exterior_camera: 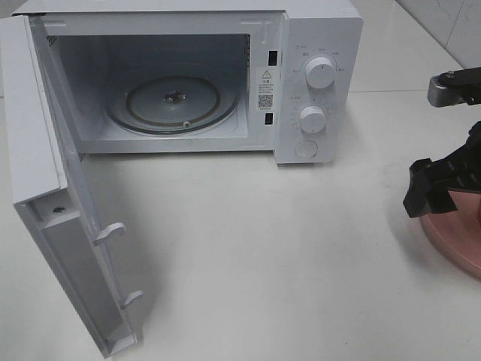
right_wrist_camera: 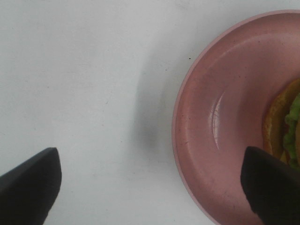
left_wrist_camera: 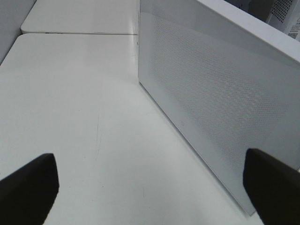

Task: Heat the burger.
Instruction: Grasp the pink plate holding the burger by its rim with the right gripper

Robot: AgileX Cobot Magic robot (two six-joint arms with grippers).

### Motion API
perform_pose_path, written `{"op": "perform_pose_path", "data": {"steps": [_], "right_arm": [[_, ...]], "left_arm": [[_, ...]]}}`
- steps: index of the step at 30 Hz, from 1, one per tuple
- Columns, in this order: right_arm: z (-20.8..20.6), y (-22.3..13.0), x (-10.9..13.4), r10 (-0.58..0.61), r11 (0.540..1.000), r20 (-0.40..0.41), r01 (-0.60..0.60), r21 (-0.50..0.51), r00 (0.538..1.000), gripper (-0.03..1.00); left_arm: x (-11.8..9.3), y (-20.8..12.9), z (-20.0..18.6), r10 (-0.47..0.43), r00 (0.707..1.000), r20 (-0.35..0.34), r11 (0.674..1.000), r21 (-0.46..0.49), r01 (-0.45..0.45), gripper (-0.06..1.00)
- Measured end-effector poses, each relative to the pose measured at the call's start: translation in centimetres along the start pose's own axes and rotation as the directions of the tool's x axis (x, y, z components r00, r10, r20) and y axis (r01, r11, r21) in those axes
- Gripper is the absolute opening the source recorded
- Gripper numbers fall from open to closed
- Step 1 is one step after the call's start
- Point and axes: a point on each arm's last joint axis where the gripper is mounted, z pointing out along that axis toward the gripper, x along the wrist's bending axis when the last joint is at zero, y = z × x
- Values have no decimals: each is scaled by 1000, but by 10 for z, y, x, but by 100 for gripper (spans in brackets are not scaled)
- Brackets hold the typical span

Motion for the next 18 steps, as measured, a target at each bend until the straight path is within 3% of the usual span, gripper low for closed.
{"op": "perform_pose_path", "data": {"steps": [18], "right_arm": [[54,23,-6,-33,989,61,23,149,998,96]], "left_arm": [[0,0,0,0,1000,0,1000,0,0,99]]}}
